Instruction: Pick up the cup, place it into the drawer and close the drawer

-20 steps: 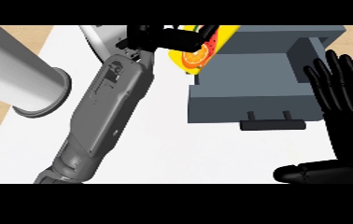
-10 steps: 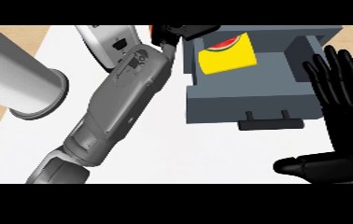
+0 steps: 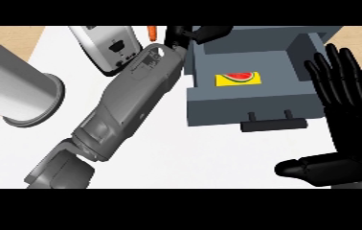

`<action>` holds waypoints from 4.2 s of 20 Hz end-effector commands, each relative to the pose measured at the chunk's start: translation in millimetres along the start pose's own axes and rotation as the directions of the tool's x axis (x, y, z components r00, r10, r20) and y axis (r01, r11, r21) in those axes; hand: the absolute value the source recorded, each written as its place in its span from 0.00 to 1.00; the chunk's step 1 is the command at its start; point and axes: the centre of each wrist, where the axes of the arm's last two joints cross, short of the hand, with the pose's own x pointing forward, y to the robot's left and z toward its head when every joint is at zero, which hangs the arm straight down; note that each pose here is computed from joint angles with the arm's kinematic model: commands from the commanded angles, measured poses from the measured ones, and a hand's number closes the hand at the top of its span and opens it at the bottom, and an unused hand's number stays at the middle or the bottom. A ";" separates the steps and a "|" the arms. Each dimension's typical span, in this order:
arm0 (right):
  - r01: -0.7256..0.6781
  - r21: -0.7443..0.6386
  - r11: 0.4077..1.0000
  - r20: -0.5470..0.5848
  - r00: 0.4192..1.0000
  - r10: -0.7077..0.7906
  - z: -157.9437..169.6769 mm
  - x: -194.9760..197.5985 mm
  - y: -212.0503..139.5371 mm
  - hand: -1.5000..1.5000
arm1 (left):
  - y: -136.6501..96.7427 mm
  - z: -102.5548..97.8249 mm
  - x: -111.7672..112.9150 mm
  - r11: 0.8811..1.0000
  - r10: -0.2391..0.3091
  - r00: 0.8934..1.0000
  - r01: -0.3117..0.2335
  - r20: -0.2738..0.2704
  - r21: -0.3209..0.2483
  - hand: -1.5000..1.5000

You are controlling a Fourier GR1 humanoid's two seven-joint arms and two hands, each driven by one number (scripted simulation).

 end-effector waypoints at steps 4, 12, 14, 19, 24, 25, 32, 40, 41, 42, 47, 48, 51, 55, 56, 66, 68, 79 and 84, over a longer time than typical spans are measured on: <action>0.017 0.026 1.000 -0.018 1.000 -0.016 3.8 -11.5 17.8 0.00 | -1.7 7.8 -19.1 0.996 -0.076 0.997 0.076 -0.004 -0.041 1.00; 0.014 0.057 0.998 0.004 1.000 -0.014 -5.6 -4.0 4.1 0.00 | -12.8 8.3 -17.9 0.969 -0.245 0.968 0.243 -0.058 -0.046 0.00; 0.046 0.051 0.998 0.021 0.999 -0.047 -6.7 -7.3 9.5 0.00 | -14.5 13.0 -21.8 0.972 -0.234 0.971 0.232 -0.047 -0.041 0.00; 0.067 0.047 0.997 0.048 0.996 -0.069 -0.8 -5.9 9.5 0.00 | -14.8 10.2 -16.5 0.992 -0.120 0.992 0.119 -0.034 -0.031 0.00; 0.122 0.081 0.989 0.007 0.992 -0.123 -3.5 4.8 8.0 0.00 | -20.6 9.3 -5.8 0.999 0.023 0.999 -0.021 0.042 -0.029 0.00; 0.129 0.099 0.987 0.022 0.991 -0.131 -11.1 9.2 15.1 0.00 | -31.5 8.1 7.6 0.999 0.033 0.997 -0.031 0.071 -0.024 0.00; 0.072 0.099 0.993 0.020 0.997 -0.074 1.1 13.1 -18.4 1.00 | -25.2 7.9 12.1 0.982 0.186 0.981 -0.184 0.057 -0.037 0.00; -0.147 0.247 0.958 -0.026 0.987 0.158 24.8 16.2 -22.3 1.00 | 50.9 20.9 6.2 0.970 0.219 0.974 -0.224 0.065 0.097 0.00; -0.156 0.219 0.963 -0.043 0.985 0.170 26.3 27.0 -17.5 1.00 | 46.3 38.1 -4.7 0.964 0.234 0.971 -0.238 0.045 0.116 0.00; -0.172 0.257 0.951 -0.041 0.981 0.189 26.7 14.9 -18.2 1.00 | 59.6 40.3 -2.8 0.968 0.227 0.973 -0.231 0.043 0.100 0.00; -0.263 0.288 0.921 -0.066 0.954 0.293 20.0 12.7 -20.2 1.00 | 98.6 71.9 2.1 0.959 0.238 0.971 -0.238 0.021 0.152 0.00; -0.278 0.298 0.913 -0.080 0.946 0.314 25.8 12.9 -21.1 1.00 | 113.7 90.1 -13.1 0.959 0.225 0.974 -0.227 0.031 0.169 0.00; -0.288 0.269 0.919 -0.108 0.939 0.326 24.8 4.1 -15.0 1.00 | 130.3 110.5 10.3 0.955 0.238 0.970 -0.241 0.039 0.170 0.00; -0.359 0.317 0.878 -0.115 0.904 0.411 25.7 -20.4 -15.7 1.00 | 163.4 160.7 -18.2 0.950 0.250 0.968 -0.247 0.008 0.190 0.00; -0.398 0.350 0.848 -0.070 0.891 0.448 24.8 -15.9 9.3 1.00 | 181.7 158.9 -12.4 0.951 0.254 0.967 -0.250 0.000 0.180 0.00; -0.675 0.494 0.548 0.055 0.653 0.755 13.7 -89.7 1.3 1.00 | 221.2 201.0 -17.3 0.953 0.252 0.968 -0.249 0.007 0.173 0.00; -0.680 0.501 0.535 0.054 0.641 0.766 2.2 -94.6 7.4 1.00 | 233.6 196.7 -17.1 0.943 0.255 0.967 -0.255 0.028 0.216 0.00; -0.684 0.588 0.433 0.015 0.544 0.839 -26.5 -164.2 42.4 0.00 | 258.8 241.9 -32.1 0.940 0.254 0.967 -0.252 0.020 0.231 0.00; -0.665 0.569 0.483 -0.019 0.576 0.817 -57.2 -193.3 19.0 0.00 | 279.6 251.6 -38.0 0.941 0.268 0.963 -0.266 0.019 0.211 0.00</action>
